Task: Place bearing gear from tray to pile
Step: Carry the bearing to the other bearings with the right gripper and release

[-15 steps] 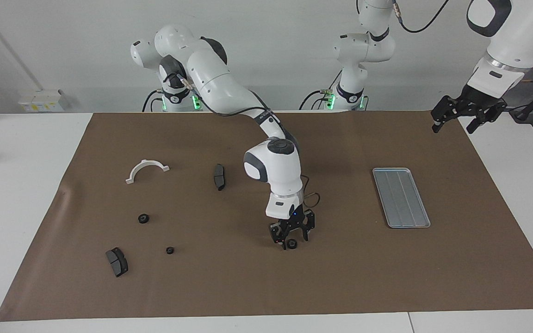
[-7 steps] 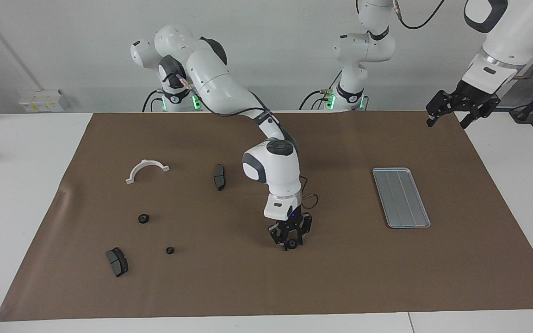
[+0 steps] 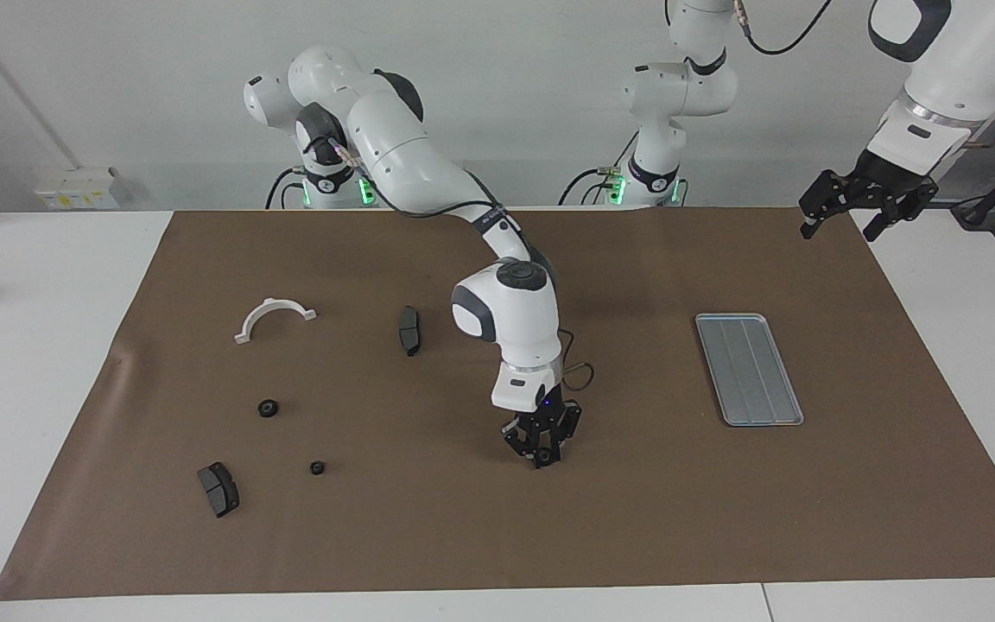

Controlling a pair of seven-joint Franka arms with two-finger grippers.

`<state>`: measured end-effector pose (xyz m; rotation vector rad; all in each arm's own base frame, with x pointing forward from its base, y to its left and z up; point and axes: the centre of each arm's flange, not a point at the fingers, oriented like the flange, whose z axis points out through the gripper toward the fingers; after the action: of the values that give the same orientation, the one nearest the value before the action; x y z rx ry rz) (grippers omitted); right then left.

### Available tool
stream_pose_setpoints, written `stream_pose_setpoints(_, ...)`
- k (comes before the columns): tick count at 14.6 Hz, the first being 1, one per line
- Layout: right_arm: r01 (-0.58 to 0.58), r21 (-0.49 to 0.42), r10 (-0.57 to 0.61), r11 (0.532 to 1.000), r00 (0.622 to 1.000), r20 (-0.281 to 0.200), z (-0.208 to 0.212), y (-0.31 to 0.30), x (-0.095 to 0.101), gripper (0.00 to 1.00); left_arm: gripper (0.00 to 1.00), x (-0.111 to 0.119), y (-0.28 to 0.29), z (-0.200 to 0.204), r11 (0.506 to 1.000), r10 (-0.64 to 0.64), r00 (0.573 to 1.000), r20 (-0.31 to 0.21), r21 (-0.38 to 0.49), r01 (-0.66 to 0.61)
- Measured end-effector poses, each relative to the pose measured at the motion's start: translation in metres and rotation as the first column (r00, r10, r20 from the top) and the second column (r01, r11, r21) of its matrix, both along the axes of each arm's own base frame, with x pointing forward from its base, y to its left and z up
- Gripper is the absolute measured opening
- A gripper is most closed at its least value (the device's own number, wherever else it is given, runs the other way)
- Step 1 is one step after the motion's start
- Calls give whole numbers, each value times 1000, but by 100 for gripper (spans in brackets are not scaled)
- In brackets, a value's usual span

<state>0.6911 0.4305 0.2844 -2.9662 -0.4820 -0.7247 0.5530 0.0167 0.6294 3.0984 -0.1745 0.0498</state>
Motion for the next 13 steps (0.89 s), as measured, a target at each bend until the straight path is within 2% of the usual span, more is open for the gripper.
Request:
stream_pose_setpoints(2,35,-16,-36,999,999,-15,18,-18,11,35,100,0,-5,1,1000,-9,1000,2,0,9)
stream_pose_setpoints(4,84,-31,-84,996,996,-23,58,-46,23,35,100,0,-15,3,1000,-26,1000,7,0,26)
stream_pose_setpoints(7,89,-96,-94,991,994,-56,94,-117,28,35,100,-3,-31,12,998,-55,998,12,1,55)
stream_pose_setpoints(10,48,-155,-63,987,994,-95,95,-218,8,35,100,-6,-30,14,998,-56,998,-1,1,56)
stream_pose_setpoints(13,26,-186,-54,982,988,-145,75,-288,-38,35,100,-8,-32,12,998,-59,998,-19,0,59)
